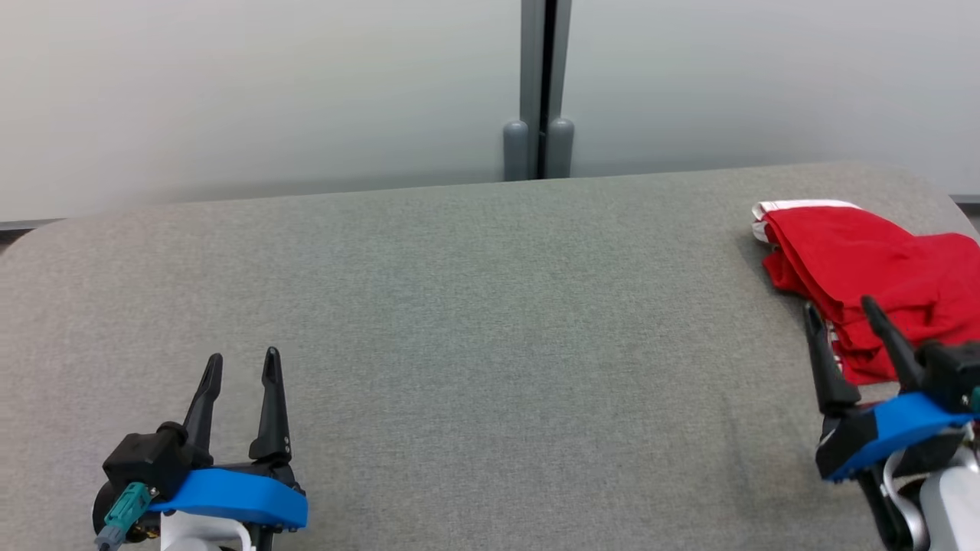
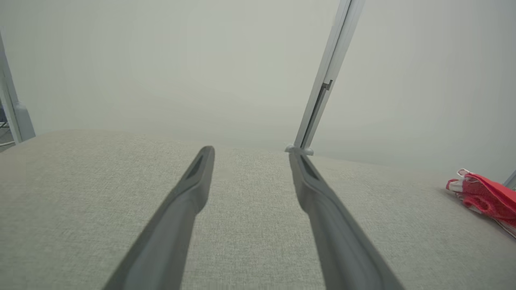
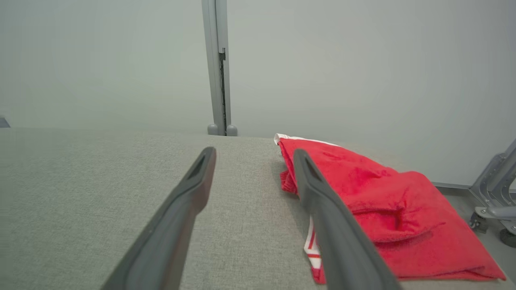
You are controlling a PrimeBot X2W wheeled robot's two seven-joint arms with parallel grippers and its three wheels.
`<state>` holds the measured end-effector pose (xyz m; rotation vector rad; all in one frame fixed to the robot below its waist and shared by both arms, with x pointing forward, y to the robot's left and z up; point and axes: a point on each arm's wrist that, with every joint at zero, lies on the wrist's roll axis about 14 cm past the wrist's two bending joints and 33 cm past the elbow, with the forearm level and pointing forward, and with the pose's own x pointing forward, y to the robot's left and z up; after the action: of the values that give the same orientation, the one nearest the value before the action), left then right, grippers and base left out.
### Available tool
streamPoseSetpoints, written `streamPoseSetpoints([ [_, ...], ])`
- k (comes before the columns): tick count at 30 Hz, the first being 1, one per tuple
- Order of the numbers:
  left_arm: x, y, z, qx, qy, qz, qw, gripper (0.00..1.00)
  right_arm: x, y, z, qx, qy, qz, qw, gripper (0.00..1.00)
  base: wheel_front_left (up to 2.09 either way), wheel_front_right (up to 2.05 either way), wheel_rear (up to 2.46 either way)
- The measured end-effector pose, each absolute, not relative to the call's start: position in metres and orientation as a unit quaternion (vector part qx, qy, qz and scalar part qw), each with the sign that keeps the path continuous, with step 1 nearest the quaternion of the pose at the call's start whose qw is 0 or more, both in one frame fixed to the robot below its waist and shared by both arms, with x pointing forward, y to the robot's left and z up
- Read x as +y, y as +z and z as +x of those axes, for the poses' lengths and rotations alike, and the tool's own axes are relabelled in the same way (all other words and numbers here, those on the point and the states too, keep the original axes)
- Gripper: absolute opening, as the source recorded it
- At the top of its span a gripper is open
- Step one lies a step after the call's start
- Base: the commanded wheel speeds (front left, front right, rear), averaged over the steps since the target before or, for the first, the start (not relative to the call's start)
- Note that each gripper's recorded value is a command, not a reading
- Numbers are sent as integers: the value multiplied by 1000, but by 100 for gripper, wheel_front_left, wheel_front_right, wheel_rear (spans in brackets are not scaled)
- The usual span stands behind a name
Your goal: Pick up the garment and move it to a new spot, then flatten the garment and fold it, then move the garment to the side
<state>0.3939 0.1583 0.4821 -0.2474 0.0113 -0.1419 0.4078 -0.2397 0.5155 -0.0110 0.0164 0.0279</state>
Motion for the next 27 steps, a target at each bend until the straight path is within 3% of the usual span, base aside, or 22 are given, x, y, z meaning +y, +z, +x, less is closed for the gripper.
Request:
streamPoseSetpoints([
  [12, 175, 477, 373, 10, -42, -126, 991, 100, -212, 518, 369, 4, 8, 41, 999, 100, 0, 0, 0],
  [27, 177, 468, 368, 24, -37, -124, 991, 100, -215, 505, 364, 23, 1, 51, 998, 100, 0, 0, 0],
])
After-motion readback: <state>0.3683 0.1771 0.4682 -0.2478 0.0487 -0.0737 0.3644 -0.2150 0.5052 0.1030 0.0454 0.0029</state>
